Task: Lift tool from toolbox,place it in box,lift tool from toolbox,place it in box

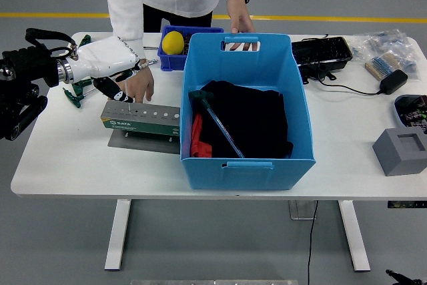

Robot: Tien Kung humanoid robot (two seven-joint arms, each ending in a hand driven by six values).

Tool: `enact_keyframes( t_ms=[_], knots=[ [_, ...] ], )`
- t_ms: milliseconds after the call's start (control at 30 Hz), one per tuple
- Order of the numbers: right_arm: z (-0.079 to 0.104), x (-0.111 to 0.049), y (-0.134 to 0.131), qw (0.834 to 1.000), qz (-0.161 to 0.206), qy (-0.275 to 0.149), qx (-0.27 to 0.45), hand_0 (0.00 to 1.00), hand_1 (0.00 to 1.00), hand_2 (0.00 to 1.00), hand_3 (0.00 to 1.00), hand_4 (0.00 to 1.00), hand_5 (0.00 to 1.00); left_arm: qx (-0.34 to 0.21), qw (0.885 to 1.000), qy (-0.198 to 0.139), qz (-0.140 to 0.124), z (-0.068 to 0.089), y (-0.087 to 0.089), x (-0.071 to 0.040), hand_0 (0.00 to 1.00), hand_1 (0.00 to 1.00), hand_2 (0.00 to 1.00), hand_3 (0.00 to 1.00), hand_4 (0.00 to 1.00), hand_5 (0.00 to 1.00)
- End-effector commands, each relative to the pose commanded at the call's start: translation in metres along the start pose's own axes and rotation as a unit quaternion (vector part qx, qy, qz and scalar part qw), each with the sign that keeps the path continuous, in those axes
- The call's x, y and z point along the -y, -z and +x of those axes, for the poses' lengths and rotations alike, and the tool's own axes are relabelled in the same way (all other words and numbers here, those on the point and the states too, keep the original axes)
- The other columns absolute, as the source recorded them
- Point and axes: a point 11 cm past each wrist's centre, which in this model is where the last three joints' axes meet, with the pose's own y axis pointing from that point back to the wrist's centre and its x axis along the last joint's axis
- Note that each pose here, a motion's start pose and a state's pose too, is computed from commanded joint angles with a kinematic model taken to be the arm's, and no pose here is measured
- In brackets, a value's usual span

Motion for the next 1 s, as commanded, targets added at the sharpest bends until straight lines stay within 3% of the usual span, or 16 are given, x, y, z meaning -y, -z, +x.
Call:
enact_keyframes(
  t_ms=[600,867,1000],
  knots=[
    [0.002,0.000,-0.001,1.000,-0.001,-0.001,0.001,0.625,0.602,0.664,0.539,0.784,0.664,-0.013,0.997,-0.066,-0.046,0.068,-0.019,0.011,0.141,0.002,0.037,0.034,0.758,0.272],
    [0.002,0.000,-0.001,1.000,0.000,-0.001,0.000,0.625,0.603,0.664,0.539,0.784,0.664,-0.038,0.981,-0.150,-0.114,0.121,-0.066,0.023,0.144,0.002,0.037,0.035,0.744,0.248],
    [0.002,0.000,-0.001,1.000,0.000,-0.001,-0.001,0.626,0.602,0.664,0.540,0.783,0.663,-0.063,0.969,-0.181,-0.158,0.140,-0.102,0.033,0.146,0.002,0.037,0.042,0.746,0.243]
  ],
)
